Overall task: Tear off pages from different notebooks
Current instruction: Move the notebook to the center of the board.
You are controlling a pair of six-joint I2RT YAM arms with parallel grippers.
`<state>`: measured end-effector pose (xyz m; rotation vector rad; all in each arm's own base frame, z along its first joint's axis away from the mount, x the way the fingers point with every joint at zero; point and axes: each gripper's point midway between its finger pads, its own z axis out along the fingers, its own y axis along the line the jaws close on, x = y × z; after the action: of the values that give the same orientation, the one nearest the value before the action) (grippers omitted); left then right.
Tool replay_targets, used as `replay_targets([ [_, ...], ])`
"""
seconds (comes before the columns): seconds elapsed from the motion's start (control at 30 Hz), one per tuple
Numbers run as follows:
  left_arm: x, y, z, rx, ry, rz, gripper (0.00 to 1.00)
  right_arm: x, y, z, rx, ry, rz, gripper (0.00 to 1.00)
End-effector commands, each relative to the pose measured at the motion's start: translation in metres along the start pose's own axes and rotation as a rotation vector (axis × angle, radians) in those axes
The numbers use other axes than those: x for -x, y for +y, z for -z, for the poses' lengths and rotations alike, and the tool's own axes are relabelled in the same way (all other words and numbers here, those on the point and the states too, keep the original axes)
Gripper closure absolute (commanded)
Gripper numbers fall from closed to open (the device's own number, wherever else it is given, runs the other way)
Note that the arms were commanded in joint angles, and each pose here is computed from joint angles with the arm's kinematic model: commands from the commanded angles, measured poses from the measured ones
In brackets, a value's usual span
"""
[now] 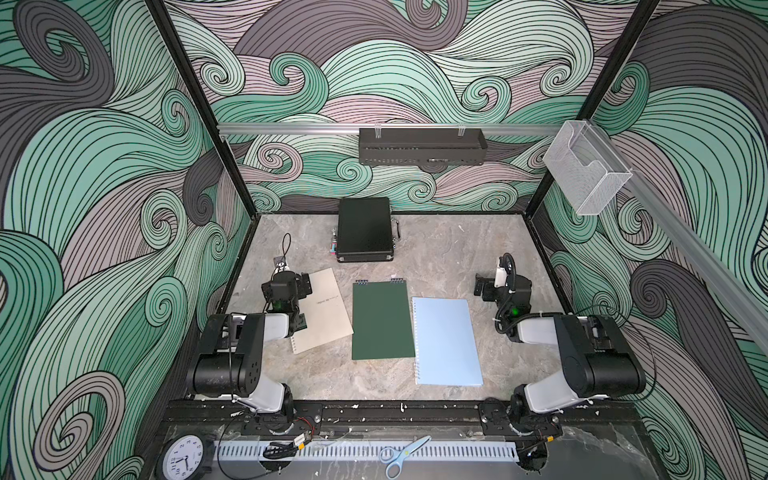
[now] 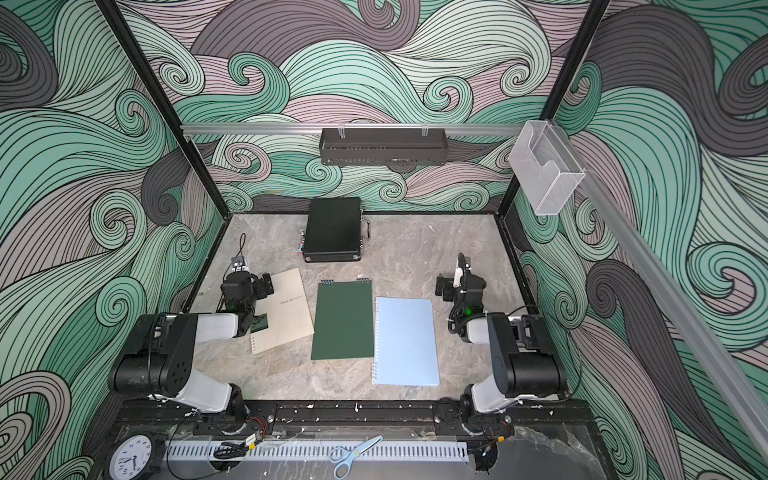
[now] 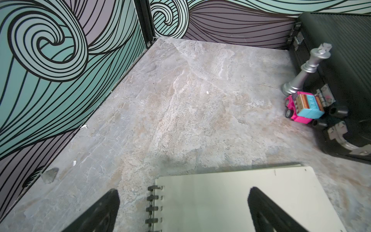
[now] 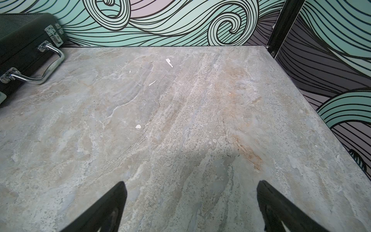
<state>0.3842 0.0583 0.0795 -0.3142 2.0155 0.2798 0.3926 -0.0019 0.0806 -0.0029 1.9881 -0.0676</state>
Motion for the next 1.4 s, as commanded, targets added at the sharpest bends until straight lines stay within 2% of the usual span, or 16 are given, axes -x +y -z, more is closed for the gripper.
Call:
replay_targets([
  [0.0,0.012,0.0,-0.002,-0.005,-0.021,0.018,0.02,0.012,0.001,-0.001,0.01,-0.03,0.006,0.01],
  [0.37,0.012,0.0,-0.001,-0.004,-0.024,0.017,0.02,0.012,0.001,0.0,0.01,-0.032,0.004,0.01],
  [0.53,0.017,0.003,0.008,0.018,-0.051,0.023,0.01,0.029,0.0,0.016,-0.013,-0.067,0.015,0.01],
  [0.67,0.039,0.004,0.028,0.054,-0.049,-0.003,0.01,0.035,-0.008,0.029,-0.088,-0.091,0.018,0.01],
  [0.77,0.052,-0.001,0.04,0.021,-0.04,0.006,0.02,0.051,-0.009,0.039,-0.113,-0.081,0.012,0.01],
  [0.87,0.066,-0.014,0.058,-0.084,-0.056,0.045,0.01,0.075,-0.01,0.049,-0.108,-0.118,-0.054,0.01],
  [0.93,0.08,-0.022,0.078,-0.173,-0.07,0.131,0.02,0.092,-0.011,0.06,-0.098,-0.172,-0.17,0.01],
  [0.97,0.086,-0.026,0.087,-0.211,-0.061,0.177,0.02,0.093,-0.018,0.067,-0.127,-0.161,-0.255,0.01],
  [1.03,0.092,-0.035,0.109,-0.295,0.002,0.264,0.01,0.085,-0.037,0.086,-0.242,-0.059,-0.432,0.01],
  [1.1,0.101,-0.047,0.128,-0.395,0.016,0.277,0.01,0.086,-0.045,0.1,-0.281,-0.048,-0.471,0.01],
  [1.23,0.097,-0.074,0.16,-0.609,0.072,0.289,0.02,0.074,-0.038,0.129,-0.21,-0.037,-0.549,0.01],
  [1.3,0.081,-0.074,0.165,-0.614,0.152,0.354,0.01,0.063,-0.036,0.142,-0.181,-0.058,-0.602,0.01],
  [1.37,0.055,-0.059,0.158,-0.489,0.266,0.442,0.01,0.047,-0.041,0.158,-0.2,-0.045,-0.66,0.01],
])
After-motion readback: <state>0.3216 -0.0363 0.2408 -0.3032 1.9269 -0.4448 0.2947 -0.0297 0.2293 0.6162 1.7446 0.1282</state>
